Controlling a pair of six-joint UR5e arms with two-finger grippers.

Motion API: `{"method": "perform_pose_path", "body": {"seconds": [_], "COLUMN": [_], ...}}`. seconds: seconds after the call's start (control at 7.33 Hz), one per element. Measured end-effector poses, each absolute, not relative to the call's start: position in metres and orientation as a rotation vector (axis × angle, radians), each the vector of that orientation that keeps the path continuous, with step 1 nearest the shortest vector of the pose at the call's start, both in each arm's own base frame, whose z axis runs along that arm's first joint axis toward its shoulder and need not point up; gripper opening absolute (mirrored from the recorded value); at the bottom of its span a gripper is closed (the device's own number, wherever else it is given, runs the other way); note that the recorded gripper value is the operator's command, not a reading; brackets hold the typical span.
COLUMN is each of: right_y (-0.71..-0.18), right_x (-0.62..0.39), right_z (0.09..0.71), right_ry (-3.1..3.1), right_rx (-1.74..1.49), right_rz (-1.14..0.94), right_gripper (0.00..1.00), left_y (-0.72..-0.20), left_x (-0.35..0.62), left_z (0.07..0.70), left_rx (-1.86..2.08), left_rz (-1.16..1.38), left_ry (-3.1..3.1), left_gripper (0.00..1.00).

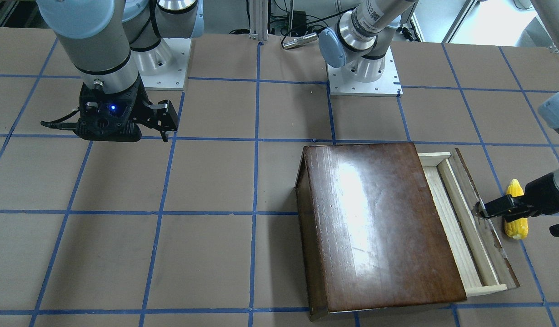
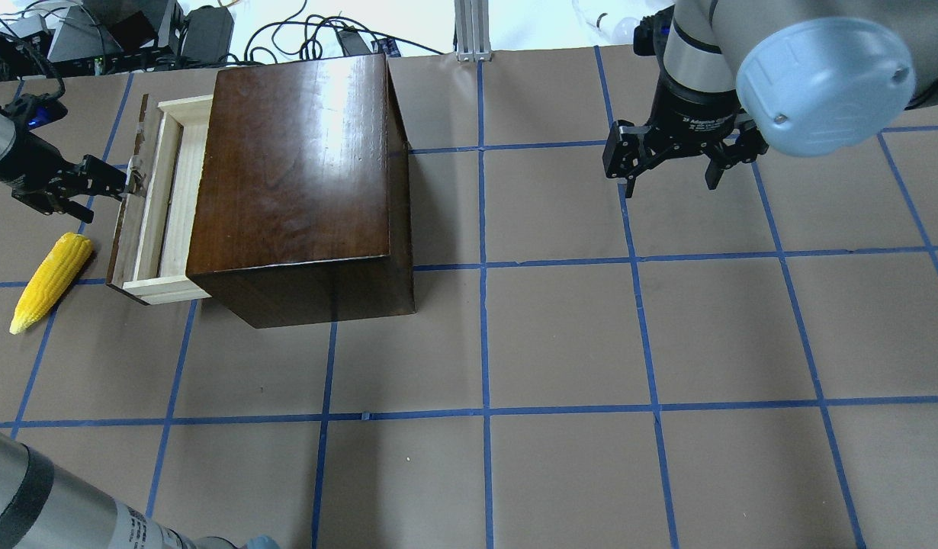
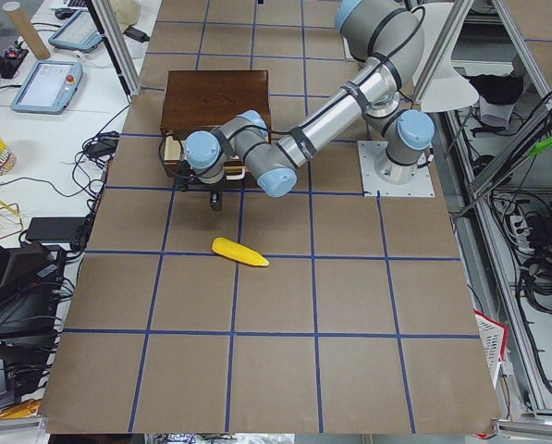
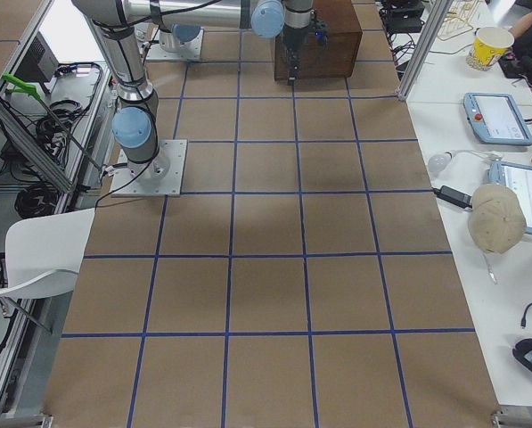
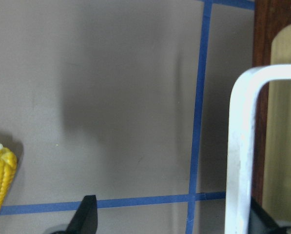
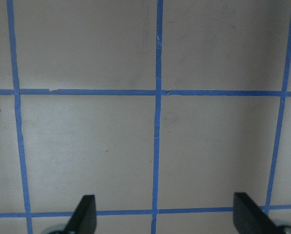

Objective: Open drawer and put corn inside
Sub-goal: 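Release the handle and move the left gripper over the yellow corn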

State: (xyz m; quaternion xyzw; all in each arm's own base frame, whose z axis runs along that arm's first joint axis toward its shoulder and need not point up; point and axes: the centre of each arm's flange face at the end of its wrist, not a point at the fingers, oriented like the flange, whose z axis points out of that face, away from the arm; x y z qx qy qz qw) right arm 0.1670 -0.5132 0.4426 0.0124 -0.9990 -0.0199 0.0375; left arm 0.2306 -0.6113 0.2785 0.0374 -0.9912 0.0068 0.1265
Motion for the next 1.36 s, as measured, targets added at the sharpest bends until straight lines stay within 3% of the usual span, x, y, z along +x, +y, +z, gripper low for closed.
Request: {"method": "perform_pose_path", "body": {"seconds": [0.82,1.36], "right_y": [-0.513,-0.513], "right_x": [0.167,0.167], "right_z": [0.443,0.443], "right_ry": [-3.066,-3.066], "right_rx": [0.038,0.038], "right_rz": [-0.062,-0.06], "right_gripper": [1.0,1.0], "left_y": [-0.611,-0.6], "left_x": [0.234,0.287], "left_z": [0.331,0.331], "left_rx": [0.097,-0.24], "left_rz": [0.028,-0.03], "left_ry": [-2.944,-3.077], "left_gripper": [1.0,1.0]}}
